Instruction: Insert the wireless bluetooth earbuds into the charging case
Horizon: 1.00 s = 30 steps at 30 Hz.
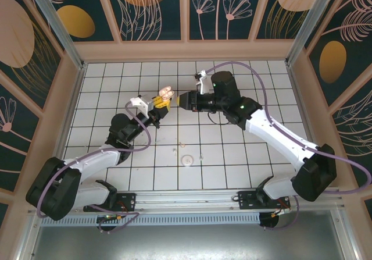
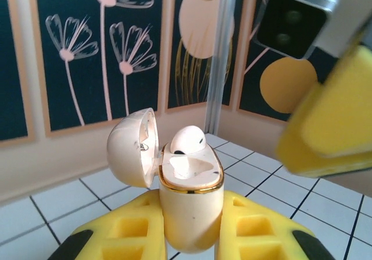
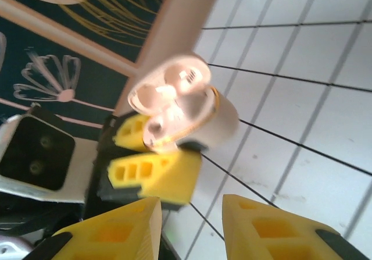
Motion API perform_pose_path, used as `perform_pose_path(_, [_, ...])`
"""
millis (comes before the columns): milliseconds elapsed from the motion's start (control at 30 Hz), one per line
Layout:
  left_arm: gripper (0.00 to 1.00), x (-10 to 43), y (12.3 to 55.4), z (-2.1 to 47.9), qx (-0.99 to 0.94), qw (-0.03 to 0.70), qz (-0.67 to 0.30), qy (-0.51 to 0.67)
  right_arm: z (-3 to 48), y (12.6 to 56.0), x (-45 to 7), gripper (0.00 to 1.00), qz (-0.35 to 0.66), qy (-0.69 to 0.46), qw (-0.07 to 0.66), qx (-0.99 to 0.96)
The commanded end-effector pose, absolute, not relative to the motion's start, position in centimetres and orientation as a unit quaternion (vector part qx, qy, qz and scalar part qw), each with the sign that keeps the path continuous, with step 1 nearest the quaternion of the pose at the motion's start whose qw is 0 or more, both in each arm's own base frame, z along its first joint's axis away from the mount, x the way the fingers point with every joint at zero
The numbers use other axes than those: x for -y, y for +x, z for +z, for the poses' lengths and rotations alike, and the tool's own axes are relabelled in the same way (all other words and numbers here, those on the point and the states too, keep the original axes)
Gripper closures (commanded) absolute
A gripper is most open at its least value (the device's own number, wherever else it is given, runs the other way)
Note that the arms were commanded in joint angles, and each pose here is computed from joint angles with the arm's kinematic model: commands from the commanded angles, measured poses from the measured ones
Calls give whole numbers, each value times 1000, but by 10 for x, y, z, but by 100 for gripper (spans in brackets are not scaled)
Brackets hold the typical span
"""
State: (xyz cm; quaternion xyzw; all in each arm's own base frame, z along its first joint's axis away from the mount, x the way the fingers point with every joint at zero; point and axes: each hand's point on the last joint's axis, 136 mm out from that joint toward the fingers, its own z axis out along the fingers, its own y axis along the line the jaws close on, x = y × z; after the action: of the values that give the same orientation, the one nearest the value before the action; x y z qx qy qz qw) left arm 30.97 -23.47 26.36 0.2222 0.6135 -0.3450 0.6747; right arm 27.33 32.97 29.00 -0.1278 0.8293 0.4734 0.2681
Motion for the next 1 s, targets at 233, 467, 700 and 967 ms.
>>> perform_pose_path(233, [88, 193, 327, 208, -684, 607, -404, 33, 161, 220, -289, 66, 274, -105, 85, -952])
perform_pose_path(467, [89, 170, 324, 184, -703, 585, -402, -46, 105, 218, -315, 55, 236, -105, 5, -966])
perform_pose_path(700, [89, 164, 320, 187, -709, 589, -385, -43, 64, 212, -341, 55, 182, -129, -44, -974])
perform_pose_path(967, [89, 161, 317, 191, -706, 595, -382, -43, 44, 220, -335, 57, 136, -123, -48, -982])
